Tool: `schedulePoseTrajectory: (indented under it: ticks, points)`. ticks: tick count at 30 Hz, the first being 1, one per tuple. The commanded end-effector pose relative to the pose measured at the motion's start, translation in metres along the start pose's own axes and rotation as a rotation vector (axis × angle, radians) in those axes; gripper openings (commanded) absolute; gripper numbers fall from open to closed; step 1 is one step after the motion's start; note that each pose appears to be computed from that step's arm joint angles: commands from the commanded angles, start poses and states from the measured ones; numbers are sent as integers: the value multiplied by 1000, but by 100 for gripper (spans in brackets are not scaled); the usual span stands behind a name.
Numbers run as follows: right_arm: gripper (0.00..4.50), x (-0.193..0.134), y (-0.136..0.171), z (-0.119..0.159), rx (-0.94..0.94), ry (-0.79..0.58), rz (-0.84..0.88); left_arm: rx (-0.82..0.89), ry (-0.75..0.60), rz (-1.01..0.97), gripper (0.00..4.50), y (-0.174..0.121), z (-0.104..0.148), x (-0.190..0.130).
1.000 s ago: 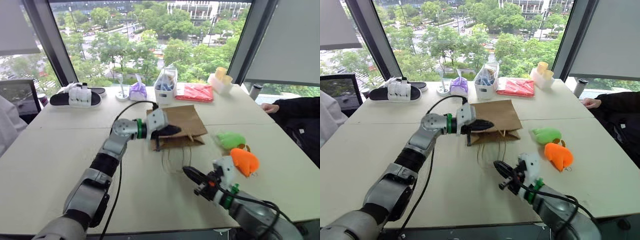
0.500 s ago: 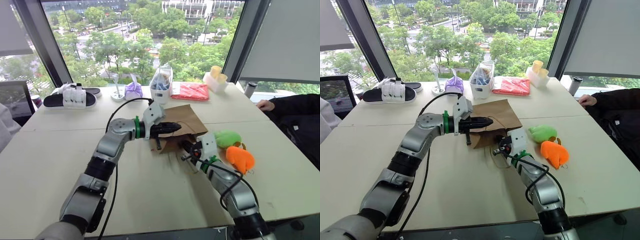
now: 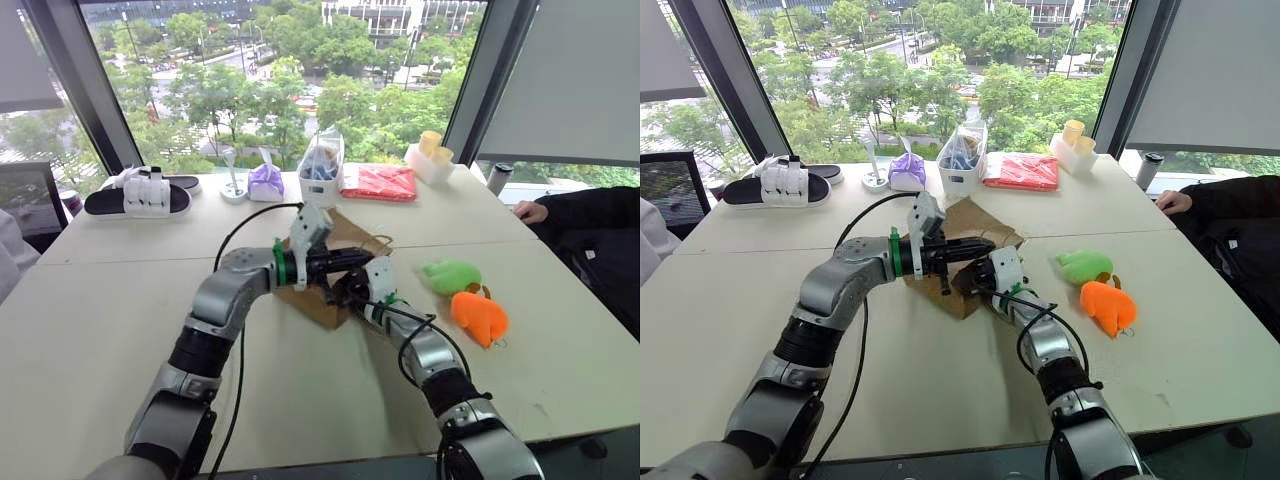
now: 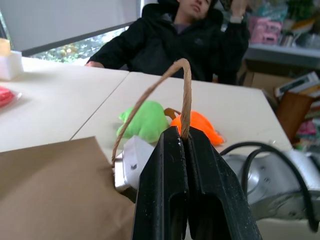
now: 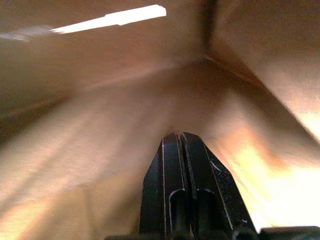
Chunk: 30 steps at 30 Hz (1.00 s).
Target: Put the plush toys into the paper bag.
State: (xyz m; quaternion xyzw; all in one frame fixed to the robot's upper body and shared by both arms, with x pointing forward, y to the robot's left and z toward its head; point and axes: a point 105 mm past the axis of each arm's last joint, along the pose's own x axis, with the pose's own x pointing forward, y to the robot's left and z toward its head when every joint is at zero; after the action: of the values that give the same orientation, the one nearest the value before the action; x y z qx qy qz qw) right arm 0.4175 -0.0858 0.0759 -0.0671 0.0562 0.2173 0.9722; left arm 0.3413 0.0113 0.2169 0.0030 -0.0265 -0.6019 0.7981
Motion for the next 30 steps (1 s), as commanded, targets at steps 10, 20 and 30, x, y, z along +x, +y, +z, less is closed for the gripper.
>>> schedulePoseTrajectory:
  ticks: [10,20,30]
  points:
    - [0,-1,14,6,-40,-90,86,34,-140,-22,6,5,55,-16]
    - [0,-6,16,8,-22,-100,87,28,-136,-46,6,-1,47,-18]
    - [0,-76,1,57,40,-298,98,58,-95,-42,6,-8,29,-17]
